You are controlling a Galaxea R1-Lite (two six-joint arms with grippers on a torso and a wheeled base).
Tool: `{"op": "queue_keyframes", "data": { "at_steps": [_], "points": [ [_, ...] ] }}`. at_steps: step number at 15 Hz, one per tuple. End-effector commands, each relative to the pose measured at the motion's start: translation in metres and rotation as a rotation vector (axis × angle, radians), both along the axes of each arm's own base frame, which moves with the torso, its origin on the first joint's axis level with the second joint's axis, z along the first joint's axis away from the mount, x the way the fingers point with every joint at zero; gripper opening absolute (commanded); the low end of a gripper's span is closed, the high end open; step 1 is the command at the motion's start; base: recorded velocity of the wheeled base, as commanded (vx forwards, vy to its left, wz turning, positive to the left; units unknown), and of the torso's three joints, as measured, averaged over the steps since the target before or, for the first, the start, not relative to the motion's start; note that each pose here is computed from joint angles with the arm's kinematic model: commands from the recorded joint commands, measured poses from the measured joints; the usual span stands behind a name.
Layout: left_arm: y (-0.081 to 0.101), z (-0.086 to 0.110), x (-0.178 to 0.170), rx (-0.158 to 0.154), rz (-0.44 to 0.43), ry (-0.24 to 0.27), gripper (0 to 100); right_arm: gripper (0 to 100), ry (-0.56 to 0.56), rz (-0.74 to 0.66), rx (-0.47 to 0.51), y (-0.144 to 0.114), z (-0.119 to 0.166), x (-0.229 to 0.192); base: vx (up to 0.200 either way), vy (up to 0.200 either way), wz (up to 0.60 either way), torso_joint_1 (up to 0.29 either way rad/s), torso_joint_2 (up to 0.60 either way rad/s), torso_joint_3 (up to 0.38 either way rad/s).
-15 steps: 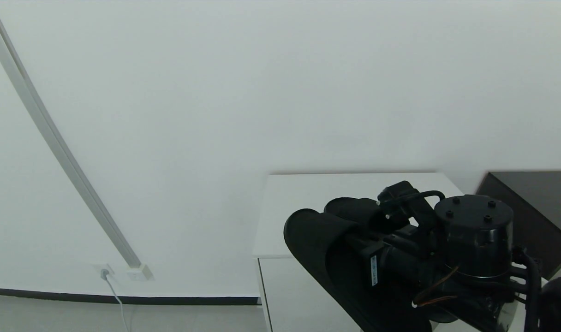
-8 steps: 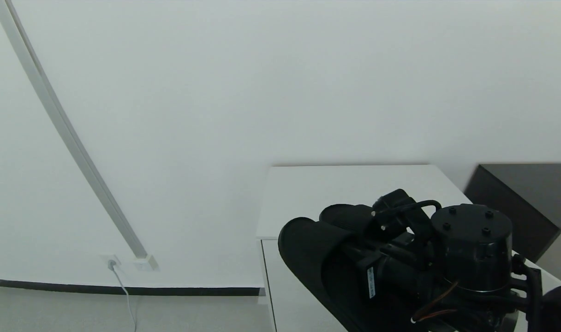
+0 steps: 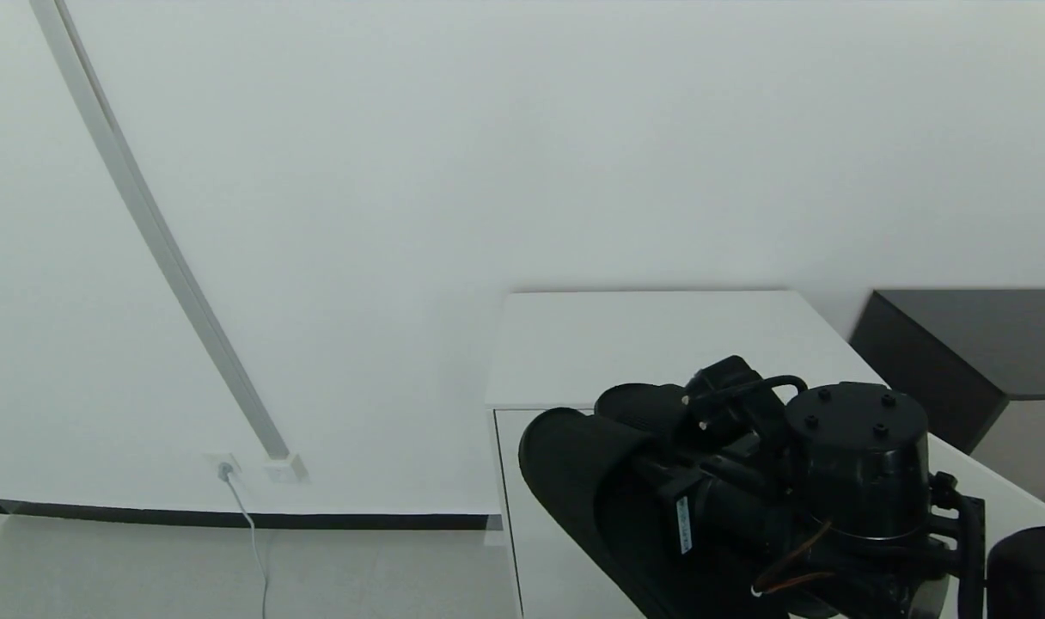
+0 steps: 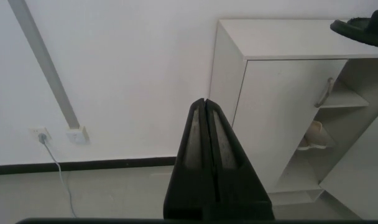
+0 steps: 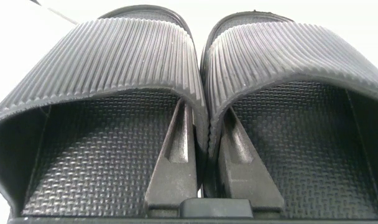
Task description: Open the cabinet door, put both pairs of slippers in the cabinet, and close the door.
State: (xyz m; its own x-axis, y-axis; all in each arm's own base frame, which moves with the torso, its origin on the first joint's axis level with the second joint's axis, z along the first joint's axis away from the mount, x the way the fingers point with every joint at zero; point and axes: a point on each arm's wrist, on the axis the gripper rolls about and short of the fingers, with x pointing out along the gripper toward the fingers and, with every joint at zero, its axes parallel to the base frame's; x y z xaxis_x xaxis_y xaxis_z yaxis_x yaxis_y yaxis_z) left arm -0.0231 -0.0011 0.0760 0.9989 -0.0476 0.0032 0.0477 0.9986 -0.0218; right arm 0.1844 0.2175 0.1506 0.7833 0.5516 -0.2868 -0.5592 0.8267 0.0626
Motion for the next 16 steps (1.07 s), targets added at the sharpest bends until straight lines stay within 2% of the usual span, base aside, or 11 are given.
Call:
{"op": "queue_keyframes", "data": {
  "at_steps": [1, 11, 16],
  "points": [
    [0.0000, -0.0001, 0.0001, 0.000, 0.000, 0.002, 0, 0, 0.007, 0.004, -0.009, 0.0021, -0.0033, 0.0005, 0.000, 0.000, 0.00, 0.000, 0.00, 0.000],
    [0.0000, -0.0001, 0.0001, 0.000, 0.000, 0.002, 0, 0, 0.006, -0.016, -0.015, 0.0030, -0.0052, 0.0018, 0.000, 0.000, 0.00, 0.000, 0.00, 0.000],
    [0.0000, -0.0001, 0.0001, -0.001, 0.000, 0.002, 0, 0, -0.002, -0.016, -0.004, 0.0031, -0.0043, 0.0019, 0.000, -0.200, 0.00, 0.003, 0.00, 0.002]
  ]
}}
